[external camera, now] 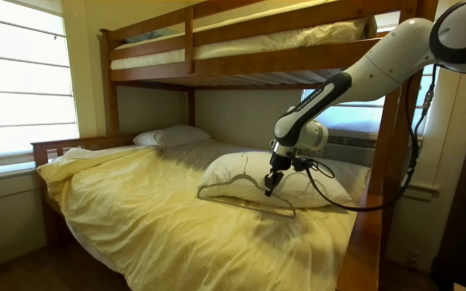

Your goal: Hang the hanger on the top bunk bed.

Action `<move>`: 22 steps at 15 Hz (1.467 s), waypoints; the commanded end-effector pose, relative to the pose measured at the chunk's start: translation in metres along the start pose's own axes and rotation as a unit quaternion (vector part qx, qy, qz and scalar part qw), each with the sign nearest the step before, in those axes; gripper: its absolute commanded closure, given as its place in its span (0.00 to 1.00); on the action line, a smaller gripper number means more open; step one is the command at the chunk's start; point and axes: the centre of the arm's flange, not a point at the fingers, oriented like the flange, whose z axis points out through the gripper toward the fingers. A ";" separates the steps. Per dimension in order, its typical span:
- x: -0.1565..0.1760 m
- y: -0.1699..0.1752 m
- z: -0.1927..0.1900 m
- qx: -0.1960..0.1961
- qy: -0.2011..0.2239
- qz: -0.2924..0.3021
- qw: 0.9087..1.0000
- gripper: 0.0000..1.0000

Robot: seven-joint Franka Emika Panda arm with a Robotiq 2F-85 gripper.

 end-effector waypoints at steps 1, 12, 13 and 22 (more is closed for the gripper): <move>-0.006 -0.018 -0.072 -0.021 -0.014 -0.008 1.000 0.99; -0.024 -0.049 -0.310 -0.092 -0.046 0.137 0.985 0.99; -0.023 -0.053 -0.327 -0.114 -0.037 0.153 0.981 0.99; -0.026 -0.045 -0.381 -0.155 -0.003 0.180 0.971 0.96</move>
